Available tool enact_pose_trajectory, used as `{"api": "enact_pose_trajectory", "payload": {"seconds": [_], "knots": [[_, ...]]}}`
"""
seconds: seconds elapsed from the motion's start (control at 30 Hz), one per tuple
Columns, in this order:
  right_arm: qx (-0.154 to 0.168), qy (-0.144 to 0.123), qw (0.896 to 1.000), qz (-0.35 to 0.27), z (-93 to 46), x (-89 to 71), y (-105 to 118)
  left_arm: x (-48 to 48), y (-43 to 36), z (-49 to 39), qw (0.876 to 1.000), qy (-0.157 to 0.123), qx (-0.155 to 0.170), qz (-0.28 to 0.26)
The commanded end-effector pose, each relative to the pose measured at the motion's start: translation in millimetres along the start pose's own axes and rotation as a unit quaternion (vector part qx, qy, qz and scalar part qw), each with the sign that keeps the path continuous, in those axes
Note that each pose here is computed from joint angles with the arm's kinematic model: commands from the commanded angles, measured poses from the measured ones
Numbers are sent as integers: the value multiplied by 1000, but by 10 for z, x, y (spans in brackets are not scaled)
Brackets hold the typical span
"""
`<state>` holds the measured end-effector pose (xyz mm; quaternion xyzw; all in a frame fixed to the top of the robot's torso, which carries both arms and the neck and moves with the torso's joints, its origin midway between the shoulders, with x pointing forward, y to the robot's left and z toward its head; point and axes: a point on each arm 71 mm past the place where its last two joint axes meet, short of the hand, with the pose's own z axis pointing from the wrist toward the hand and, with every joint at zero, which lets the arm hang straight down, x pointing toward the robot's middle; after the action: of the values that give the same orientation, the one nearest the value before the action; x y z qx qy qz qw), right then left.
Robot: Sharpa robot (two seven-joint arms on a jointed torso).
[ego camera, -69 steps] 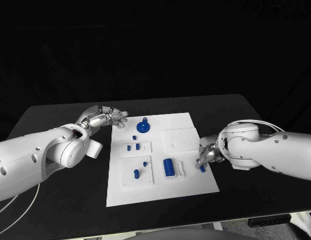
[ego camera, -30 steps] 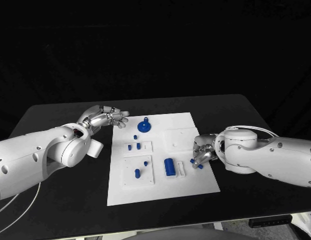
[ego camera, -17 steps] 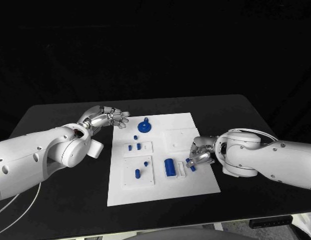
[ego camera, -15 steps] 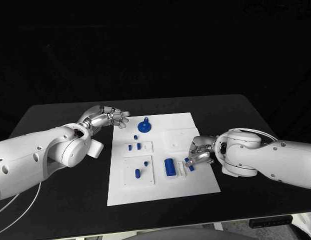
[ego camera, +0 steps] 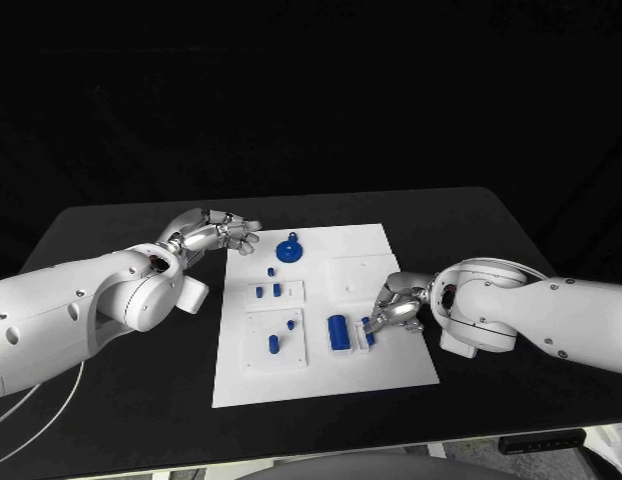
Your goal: Assemble the parts on the task board
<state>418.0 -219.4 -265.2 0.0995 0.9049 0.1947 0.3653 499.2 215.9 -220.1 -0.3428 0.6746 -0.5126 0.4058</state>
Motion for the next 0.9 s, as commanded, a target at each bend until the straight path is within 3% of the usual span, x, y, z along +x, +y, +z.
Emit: {"api": "enact_pose_trajectory", "payload": {"seconds": [0.03, 0.4, 0.63, 0.9], "knots": [[-6, 12, 1000, 0, 1, 28, 25, 21, -9, 2, 1000, 8, 4, 0], [10, -8, 998, -58, 10, 1, 15, 21, -6, 2, 1000, 9, 2, 0], [26, 9, 993, -113, 54, 44, 66, 24, -7, 2, 1000, 10, 2, 0], [28, 16, 992, -120, 80, 68, 101, 22, -7, -4, 1000, 10, 1, 0]]}}
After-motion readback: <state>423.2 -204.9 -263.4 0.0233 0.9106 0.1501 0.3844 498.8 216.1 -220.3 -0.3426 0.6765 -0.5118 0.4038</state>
